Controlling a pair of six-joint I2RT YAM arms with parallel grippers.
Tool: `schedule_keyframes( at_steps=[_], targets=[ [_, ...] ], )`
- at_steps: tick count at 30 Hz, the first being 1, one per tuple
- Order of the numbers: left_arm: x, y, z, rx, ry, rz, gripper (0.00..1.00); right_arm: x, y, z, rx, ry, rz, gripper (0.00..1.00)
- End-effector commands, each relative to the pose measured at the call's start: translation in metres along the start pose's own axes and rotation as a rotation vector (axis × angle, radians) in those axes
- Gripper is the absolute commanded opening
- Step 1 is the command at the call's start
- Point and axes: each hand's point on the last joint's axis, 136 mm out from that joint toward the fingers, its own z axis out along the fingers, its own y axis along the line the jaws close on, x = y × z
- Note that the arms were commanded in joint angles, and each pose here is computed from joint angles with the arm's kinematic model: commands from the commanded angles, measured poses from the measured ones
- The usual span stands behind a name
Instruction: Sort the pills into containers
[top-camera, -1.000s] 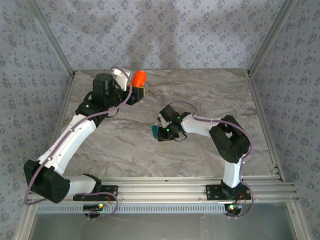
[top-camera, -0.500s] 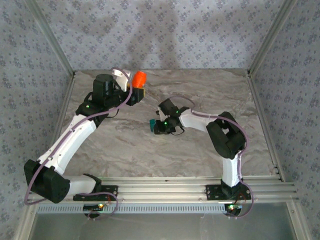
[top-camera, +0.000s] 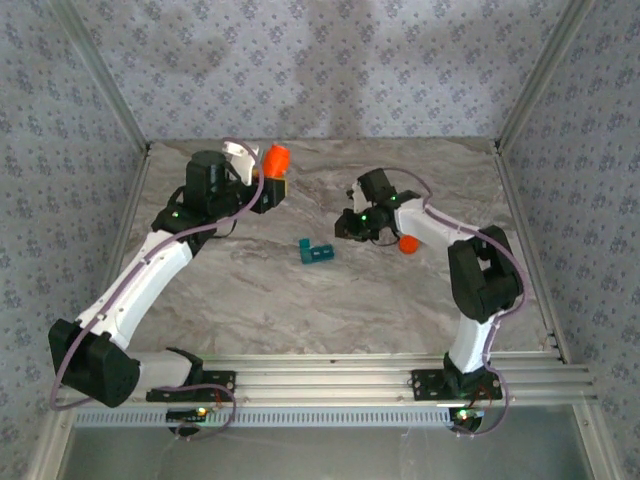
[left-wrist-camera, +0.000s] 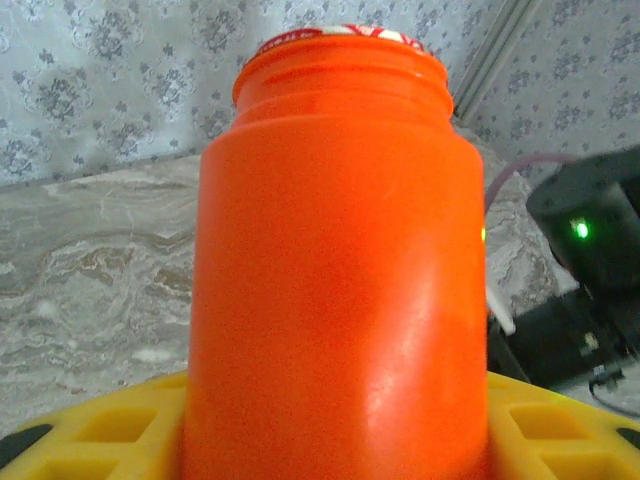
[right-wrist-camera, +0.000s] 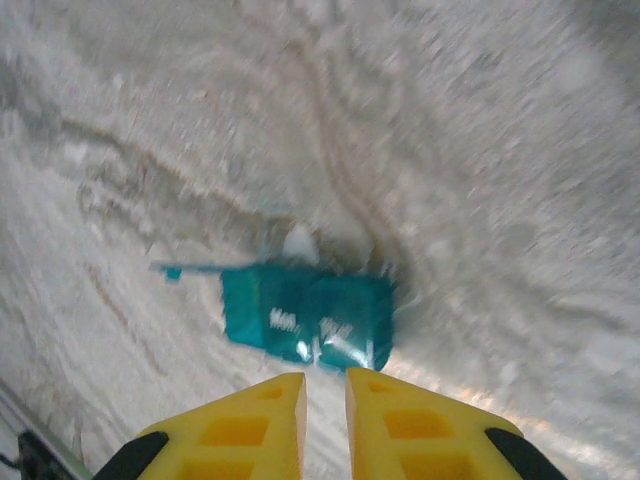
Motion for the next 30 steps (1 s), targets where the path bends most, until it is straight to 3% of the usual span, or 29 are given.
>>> schedule_keyframes(
  at_steps=[1,6,13,30],
  targets=[
    [-0.013,0.0,-0.011,-0.01,-0.057,0.016,0.0,-0.011,-0.011,0.012,0.032,0.042,0.02,0.2],
    [-0.011,0.002,-0.011,-0.019,-0.051,0.008,0.0,-0.027,-0.013,0.035,0.041,0.076,0.024,0.2],
    [-0.008,0.004,-0.009,-0.025,-0.041,-0.003,0.0,-0.022,-0.011,0.058,0.023,0.134,0.009,0.2],
    [-0.007,0.005,-0.005,-0.029,-0.035,-0.011,0.0,0.005,-0.007,0.069,-0.03,0.222,-0.027,0.19]
  ],
)
